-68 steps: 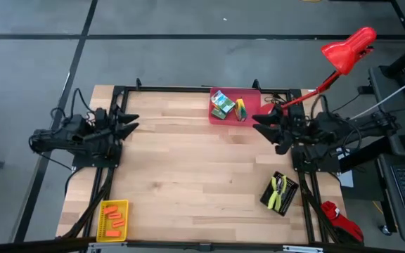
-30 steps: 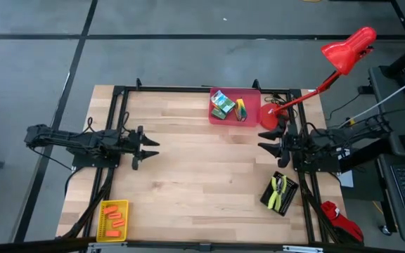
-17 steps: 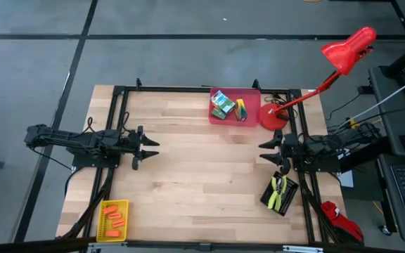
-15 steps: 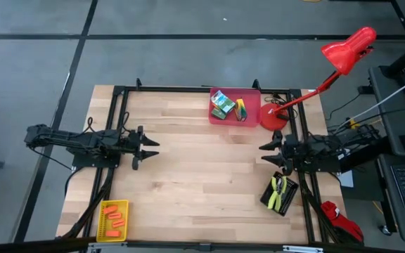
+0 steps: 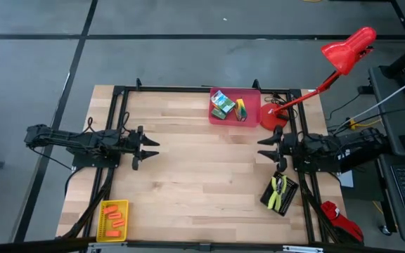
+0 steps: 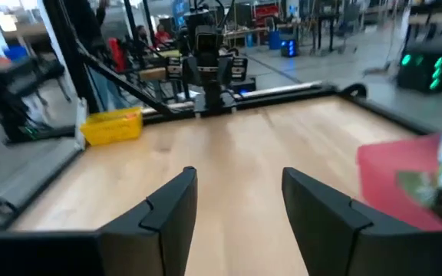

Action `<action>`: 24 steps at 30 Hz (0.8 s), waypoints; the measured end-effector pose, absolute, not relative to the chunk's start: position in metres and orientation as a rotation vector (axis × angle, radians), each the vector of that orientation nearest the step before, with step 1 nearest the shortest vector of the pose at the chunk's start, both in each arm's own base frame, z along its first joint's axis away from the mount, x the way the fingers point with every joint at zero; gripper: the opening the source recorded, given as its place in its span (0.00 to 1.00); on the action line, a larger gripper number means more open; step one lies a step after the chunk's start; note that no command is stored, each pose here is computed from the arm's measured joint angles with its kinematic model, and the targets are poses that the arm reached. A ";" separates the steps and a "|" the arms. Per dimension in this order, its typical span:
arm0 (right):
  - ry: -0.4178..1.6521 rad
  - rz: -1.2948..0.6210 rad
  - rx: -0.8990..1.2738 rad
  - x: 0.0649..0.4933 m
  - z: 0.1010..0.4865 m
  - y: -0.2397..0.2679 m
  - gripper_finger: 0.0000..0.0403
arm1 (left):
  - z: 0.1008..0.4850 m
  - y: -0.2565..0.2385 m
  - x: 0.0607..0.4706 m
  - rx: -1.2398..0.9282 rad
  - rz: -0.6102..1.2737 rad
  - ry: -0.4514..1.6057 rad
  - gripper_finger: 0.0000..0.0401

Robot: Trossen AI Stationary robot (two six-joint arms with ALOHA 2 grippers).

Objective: Pick & Place School Supplies
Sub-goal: Return to Home Position

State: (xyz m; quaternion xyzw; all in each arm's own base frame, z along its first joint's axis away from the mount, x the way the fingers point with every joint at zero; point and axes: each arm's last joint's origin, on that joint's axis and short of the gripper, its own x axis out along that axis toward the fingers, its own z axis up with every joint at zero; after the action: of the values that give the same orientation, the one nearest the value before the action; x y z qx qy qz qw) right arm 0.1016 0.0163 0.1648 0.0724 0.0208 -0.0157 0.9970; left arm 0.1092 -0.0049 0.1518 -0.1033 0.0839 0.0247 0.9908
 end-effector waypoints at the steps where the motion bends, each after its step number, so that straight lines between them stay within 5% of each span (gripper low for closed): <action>1: 0.041 -0.025 0.176 0.102 0.165 0.017 0.48 | 0.152 -0.005 0.109 -0.207 0.050 0.168 0.43; 24: 0.014 -0.010 0.247 0.101 0.168 0.017 0.47 | 0.152 -0.005 0.109 -0.207 0.050 0.169 0.43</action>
State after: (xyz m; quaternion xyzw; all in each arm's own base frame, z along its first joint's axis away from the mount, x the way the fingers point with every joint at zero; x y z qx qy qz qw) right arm 0.1013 0.0173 0.1676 0.1232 0.0070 -0.0049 0.9923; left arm 0.1091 -0.0049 0.1518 -0.1033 0.0840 0.0247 0.9908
